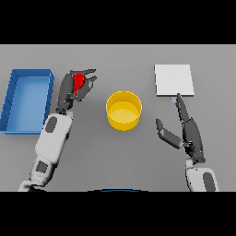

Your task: Pick up the red beaker and tilt it to pour out 1 green nut into yellow bowl. Pick up the yellow bowl and place it on the metallic measuring scale.

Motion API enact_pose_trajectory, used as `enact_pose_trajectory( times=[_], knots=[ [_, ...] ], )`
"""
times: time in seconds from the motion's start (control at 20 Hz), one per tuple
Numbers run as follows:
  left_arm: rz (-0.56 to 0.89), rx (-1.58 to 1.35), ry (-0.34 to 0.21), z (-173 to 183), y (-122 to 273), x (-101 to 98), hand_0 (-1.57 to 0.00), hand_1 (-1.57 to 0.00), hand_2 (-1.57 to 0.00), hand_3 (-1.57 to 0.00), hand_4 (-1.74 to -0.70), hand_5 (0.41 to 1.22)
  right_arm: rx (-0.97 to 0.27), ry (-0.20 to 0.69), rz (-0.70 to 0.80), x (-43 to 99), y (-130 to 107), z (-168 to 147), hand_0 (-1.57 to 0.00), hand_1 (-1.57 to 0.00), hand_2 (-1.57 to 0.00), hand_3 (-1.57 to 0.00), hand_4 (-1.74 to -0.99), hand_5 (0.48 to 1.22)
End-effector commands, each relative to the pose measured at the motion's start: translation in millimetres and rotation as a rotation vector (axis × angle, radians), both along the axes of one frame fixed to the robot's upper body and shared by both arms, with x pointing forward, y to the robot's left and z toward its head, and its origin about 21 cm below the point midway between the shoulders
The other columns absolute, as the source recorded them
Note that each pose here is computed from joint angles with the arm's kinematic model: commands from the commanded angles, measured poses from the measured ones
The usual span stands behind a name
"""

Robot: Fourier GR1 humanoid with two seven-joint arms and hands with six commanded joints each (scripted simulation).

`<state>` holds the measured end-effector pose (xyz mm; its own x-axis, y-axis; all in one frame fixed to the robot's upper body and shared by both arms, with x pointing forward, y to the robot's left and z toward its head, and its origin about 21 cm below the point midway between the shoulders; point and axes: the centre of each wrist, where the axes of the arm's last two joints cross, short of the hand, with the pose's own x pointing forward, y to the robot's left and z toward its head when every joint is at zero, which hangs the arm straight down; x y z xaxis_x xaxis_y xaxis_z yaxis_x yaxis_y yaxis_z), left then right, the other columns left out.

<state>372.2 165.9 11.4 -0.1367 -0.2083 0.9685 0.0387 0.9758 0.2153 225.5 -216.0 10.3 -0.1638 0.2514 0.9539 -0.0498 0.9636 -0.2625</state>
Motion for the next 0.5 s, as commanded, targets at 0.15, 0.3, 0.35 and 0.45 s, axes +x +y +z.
enact_pose_trajectory(
  times=[0.15,0.3,0.35,0.45],
  knots=[
    [-0.076,0.207,-0.027,34,-6,6.3,-1.56,-1.56,-1.56,-1.56,-1.73,1.113,-0.032,-0.010,-0.006,-5.0,4,1,0.00,0.00,0.00,0.00,-1.247,0.685],
    [-0.162,0.398,-0.033,47,-6,4.5,-1.56,-1.56,-1.56,-1.56,-1.73,1.119,-0.039,-0.012,-0.012,-6.0,3,4,0.00,0.00,0.00,0.00,-1.243,0.694],
    [-0.176,0.424,-0.033,48,-4,2.4,-1.56,-1.56,-1.56,-1.56,-1.73,1.117,-0.040,-0.013,-0.010,-7.8,3,3,0.00,0.00,0.00,0.00,-1.243,0.696],
    [-0.194,0.458,-0.034,48,0,-1.7,-1.56,-1.56,-1.56,-1.56,-1.73,1.114,-0.035,-0.006,-0.009,-11.0,3,2,0.00,0.00,0.00,0.00,-1.243,0.705]
  ],
)
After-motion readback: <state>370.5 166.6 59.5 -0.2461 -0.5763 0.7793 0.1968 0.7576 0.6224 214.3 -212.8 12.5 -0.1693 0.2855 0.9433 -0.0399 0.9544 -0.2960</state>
